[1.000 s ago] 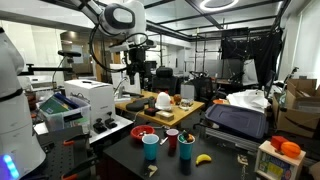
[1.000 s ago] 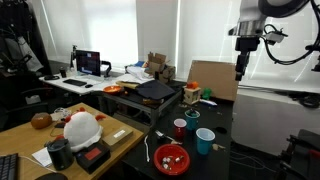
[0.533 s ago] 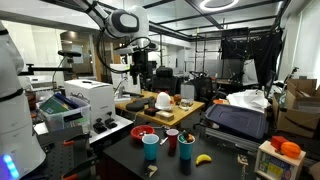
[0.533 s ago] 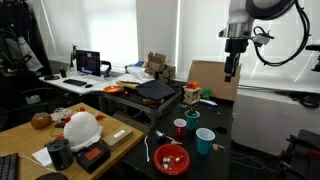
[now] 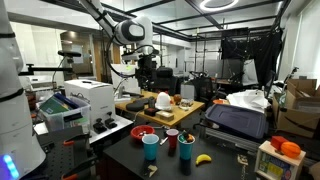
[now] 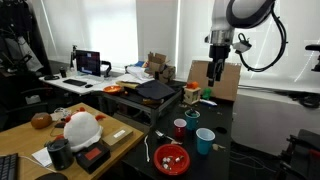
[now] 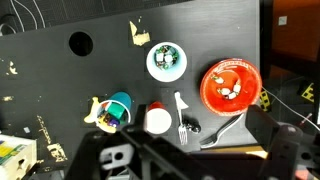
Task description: Put the sweets inside the blue cup.
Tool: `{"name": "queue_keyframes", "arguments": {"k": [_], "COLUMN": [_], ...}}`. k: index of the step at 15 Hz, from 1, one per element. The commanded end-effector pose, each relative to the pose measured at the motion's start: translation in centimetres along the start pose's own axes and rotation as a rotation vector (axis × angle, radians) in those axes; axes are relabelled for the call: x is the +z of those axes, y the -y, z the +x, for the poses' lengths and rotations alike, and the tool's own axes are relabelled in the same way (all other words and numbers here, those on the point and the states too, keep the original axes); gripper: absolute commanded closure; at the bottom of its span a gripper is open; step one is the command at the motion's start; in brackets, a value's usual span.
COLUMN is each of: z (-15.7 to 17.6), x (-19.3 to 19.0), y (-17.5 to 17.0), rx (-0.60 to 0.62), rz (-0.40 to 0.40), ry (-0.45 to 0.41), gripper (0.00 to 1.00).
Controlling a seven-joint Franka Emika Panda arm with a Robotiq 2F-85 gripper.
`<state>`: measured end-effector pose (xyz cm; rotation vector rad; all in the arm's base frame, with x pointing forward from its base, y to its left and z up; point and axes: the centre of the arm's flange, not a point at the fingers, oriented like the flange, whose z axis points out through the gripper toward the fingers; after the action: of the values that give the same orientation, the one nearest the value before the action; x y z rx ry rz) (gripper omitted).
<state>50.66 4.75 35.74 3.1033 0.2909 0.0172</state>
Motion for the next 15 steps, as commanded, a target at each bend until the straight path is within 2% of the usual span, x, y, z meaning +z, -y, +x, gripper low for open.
{"name": "queue_keyframes", "arguments": {"k": [1,10,15], "z": [2.8,7.7,10.5], "x": [1.7,5.8,8.7], "y": [1.0,1.6,2.7], "rx": [0.055,0.110,0.127], "rz": [0.015,0.064,0.091], "ry": [-0.026,-0.071,-0.048], "gripper": [0.00,0.00,0.00]}}
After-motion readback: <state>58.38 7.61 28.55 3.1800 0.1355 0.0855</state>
